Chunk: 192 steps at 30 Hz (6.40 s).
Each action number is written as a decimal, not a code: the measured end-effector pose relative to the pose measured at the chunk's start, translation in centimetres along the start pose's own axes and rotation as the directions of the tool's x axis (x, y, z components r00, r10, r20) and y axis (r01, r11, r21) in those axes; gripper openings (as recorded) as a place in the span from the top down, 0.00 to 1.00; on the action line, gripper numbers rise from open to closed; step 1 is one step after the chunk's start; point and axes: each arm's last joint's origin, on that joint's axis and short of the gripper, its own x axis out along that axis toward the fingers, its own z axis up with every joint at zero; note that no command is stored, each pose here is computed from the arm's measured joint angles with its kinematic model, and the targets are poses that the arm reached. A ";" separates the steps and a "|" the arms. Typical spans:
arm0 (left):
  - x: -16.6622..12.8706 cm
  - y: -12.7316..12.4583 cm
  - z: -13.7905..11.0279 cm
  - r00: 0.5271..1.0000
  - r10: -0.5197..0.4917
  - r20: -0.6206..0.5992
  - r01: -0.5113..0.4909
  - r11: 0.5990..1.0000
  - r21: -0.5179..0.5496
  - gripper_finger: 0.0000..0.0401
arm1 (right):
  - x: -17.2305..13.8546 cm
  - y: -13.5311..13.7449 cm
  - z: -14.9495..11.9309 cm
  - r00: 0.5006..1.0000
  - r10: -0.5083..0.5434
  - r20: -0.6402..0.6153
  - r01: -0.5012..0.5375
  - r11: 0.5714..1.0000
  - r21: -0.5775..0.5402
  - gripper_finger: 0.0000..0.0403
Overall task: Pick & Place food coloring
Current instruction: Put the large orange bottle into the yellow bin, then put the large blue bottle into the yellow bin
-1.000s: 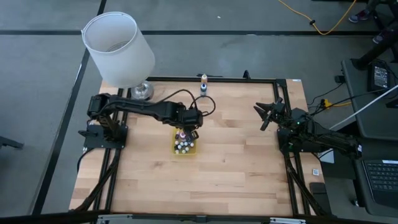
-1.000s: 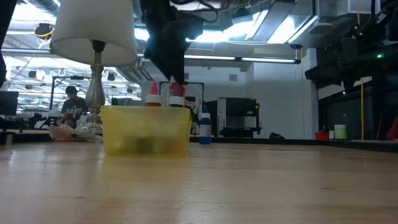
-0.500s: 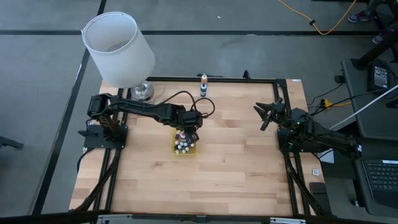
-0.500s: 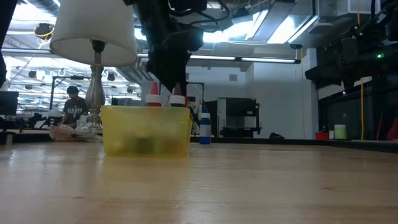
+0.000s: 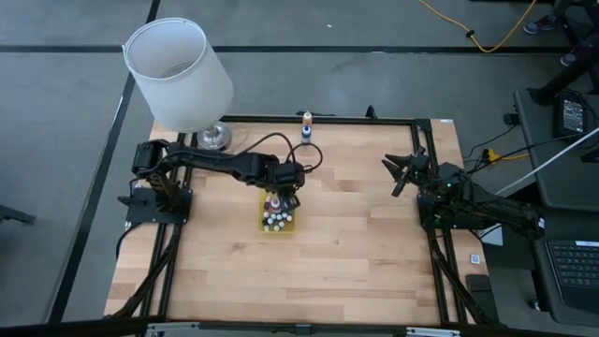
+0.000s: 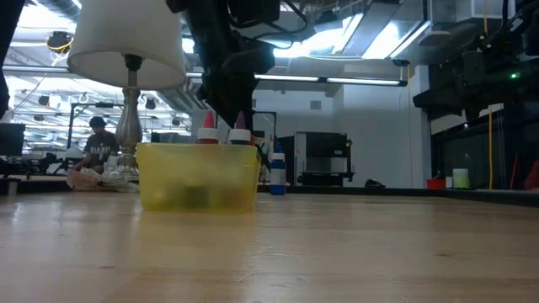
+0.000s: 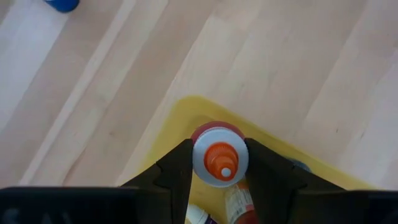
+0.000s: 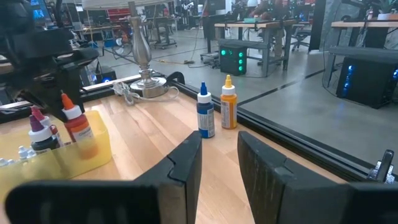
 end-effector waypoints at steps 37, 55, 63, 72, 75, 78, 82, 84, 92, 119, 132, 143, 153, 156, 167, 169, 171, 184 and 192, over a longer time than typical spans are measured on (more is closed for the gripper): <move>0.0 0.2 1.1 0.999 -0.012 -0.053 0.012 1.000 0.007 0.49 | 0.0 0.0 0.0 1.000 0.000 0.000 0.000 1.000 0.000 0.74; -3.7 6.1 5.3 0.979 0.068 0.192 -0.026 0.977 -0.210 0.45 | 0.0 0.0 0.0 1.000 0.000 0.000 0.000 1.000 0.000 0.74; -2.4 9.7 7.6 0.962 0.132 0.240 -0.044 0.939 -0.341 0.46 | 0.0 0.0 0.0 1.000 0.000 0.000 0.000 1.000 0.000 0.74; 0.9 11.3 11.5 0.969 0.178 0.169 -0.105 0.922 -0.372 0.46 | 0.0 0.0 0.0 1.000 0.000 0.000 0.000 1.000 0.000 0.74; 2.3 11.7 12.3 0.970 0.197 0.144 -0.126 0.910 -0.396 0.46 | 0.0 0.0 0.0 1.000 0.000 0.000 0.000 1.000 0.000 0.74; 3.6 12.2 12.8 0.970 0.212 0.120 -0.143 0.895 -0.422 0.46 | 0.0 0.0 0.0 1.000 0.000 0.000 0.000 1.000 0.000 0.74; 5.6 12.8 12.7 0.972 0.223 0.078 -0.167 0.883 -0.439 0.46 | 0.0 0.0 0.0 1.000 0.000 0.000 0.000 1.000 0.000 0.74; 6.3 12.9 12.6 0.971 0.229 0.064 -0.177 0.875 -0.450 0.46 | 0.0 0.0 0.0 1.000 0.000 0.000 0.000 1.000 0.000 0.74; 8.7 13.3 12.4 0.970 0.242 0.037 -0.200 0.870 -0.450 0.46 | 0.0 0.0 0.0 1.000 0.000 0.000 0.000 1.000 0.000 0.74; 9.6 13.7 12.7 0.976 0.208 0.057 -0.169 0.901 -0.400 0.60 | 0.0 0.0 0.0 1.000 0.000 0.000 0.000 1.000 0.000 0.74; 6.5 11.7 12.4 0.976 0.210 0.054 -0.177 0.917 -0.357 0.70 | 0.0 0.0 0.0 1.000 0.000 0.000 0.000 1.000 0.000 0.74; -1.9 7.3 11.0 0.975 0.197 0.100 -0.172 0.961 -0.215 0.71 | 0.0 0.0 0.0 1.000 0.000 0.000 0.000 1.000 0.000 0.74; -6.5 2.7 6.9 0.979 0.198 0.059 -0.195 0.979 -0.056 0.71 | 0.0 0.0 0.0 1.000 0.000 0.000 0.000 1.000 0.000 0.74; -7.1 2.1 5.1 0.981 0.188 0.050 -0.186 0.981 -0.047 0.71 | 0.0 0.0 0.0 1.000 0.000 0.000 0.000 1.000 0.000 0.74; -5.7 0.3 -0.5 0.991 0.130 0.036 -0.130 0.991 -0.014 0.71 | 0.0 0.0 0.0 1.000 0.000 0.000 0.000 1.000 0.000 0.74; -5.5 0.0 -1.1 0.992 0.114 0.046 -0.113 0.993 -0.022 0.71 | 0.0 0.0 0.0 1.000 0.000 0.000 0.000 1.000 0.000 0.74; -4.9 -0.1 -1.7 0.993 0.110 0.044 -0.109 0.994 -0.023 0.70 | 0.0 0.0 0.0 1.000 0.000 0.000 0.000 1.000 0.000 0.74; -0.7 -0.4 -4.3 0.998 0.032 0.062 -0.032 0.999 0.000 0.69 | 0.0 0.0 0.0 1.000 0.000 0.000 0.000 1.000 0.000 0.74; 0.2 -0.2 -4.8 0.998 0.012 0.068 -0.013 1.000 0.014 0.68 | 0.0 0.0 0.0 1.000 0.000 0.000 0.000 1.000 0.000 0.74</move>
